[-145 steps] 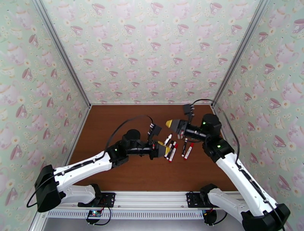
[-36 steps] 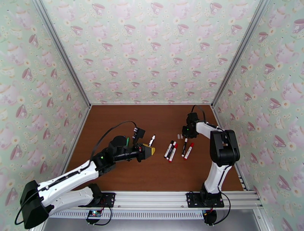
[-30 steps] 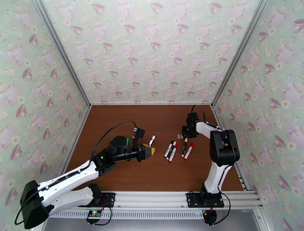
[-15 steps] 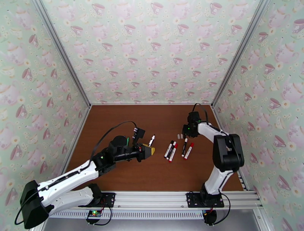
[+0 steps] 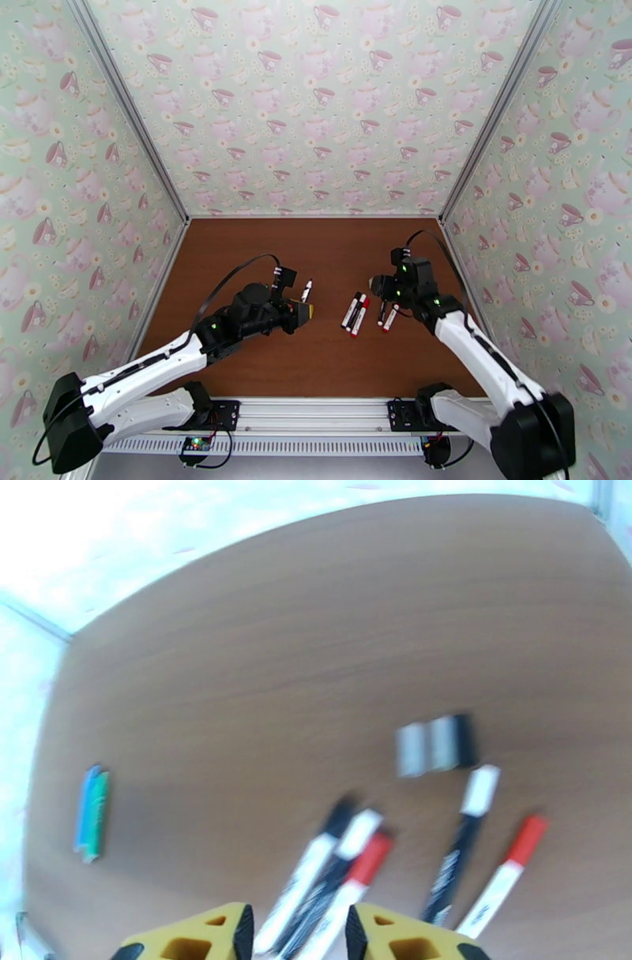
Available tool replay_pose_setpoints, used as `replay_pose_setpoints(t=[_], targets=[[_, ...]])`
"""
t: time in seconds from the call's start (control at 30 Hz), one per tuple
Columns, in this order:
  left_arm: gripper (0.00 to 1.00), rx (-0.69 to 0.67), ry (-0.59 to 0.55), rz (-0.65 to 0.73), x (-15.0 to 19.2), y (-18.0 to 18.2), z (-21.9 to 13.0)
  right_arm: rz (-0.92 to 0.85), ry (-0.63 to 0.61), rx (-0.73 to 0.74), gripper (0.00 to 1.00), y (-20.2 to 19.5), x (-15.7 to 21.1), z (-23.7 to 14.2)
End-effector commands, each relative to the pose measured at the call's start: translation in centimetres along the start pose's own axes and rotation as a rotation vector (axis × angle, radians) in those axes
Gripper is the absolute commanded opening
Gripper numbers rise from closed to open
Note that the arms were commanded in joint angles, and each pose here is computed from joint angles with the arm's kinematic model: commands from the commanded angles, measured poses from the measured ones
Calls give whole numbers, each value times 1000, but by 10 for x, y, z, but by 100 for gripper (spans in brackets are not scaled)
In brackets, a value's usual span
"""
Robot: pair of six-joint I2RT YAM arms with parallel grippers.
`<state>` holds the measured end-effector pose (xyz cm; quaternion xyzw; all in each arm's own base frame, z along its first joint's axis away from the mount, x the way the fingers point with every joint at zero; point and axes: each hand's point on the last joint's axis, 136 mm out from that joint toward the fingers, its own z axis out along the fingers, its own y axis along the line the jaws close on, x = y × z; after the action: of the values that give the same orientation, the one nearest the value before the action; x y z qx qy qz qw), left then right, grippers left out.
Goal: Open the pen caps
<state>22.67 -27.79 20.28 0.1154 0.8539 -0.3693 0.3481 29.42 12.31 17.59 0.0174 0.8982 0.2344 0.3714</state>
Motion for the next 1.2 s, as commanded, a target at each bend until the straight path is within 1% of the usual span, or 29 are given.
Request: replay_pose_setpoints(t=[0.0, 0.1, 0.23, 0.3, 0.37, 0.47, 0.53, 0.73, 0.83, 0.87, 0.9, 1.03, 1.17], targets=[[5, -226, 12, -4, -2, 43, -1, 46, 55, -170, 46, 27, 24, -8], [7, -309, 13, -10, -2, 62, 4, 35, 73, -282, 52, 43, 37, -22], [7, -461, 48, -9, 1, 93, 13, 29, 96, -361, 63, 54, 50, -35], [7, -534, 66, 3, 2, 108, 17, 30, 106, -404, 71, 60, 55, -42], [7, -579, 81, 10, 4, 120, 24, 28, 106, -427, 80, 62, 58, -46], [10, -638, 106, 21, 7, 135, 34, 25, 104, -417, 92, 60, 61, -49], [11, -680, 116, 41, 6, 144, 39, 23, 101, -415, 99, 60, 62, -49], [11, -781, 149, 96, 4, 171, 53, 23, 87, -385, 100, 54, 60, -48], [12, -823, 178, 92, 6, 185, 58, 28, 83, -375, 100, 53, 60, -47], [12, -842, 199, 85, 11, 193, 58, 29, 83, -368, 100, 51, 61, -47], [12, -840, 182, 80, 2, 190, 63, 28, 78, -363, 100, 50, 61, -47], [12, -886, 197, 87, 1, 202, 68, 32, 76, -345, 100, 46, 63, -46], [15, -922, 232, 84, 5, 213, 74, 29, 76, -338, 100, 46, 62, -46]])
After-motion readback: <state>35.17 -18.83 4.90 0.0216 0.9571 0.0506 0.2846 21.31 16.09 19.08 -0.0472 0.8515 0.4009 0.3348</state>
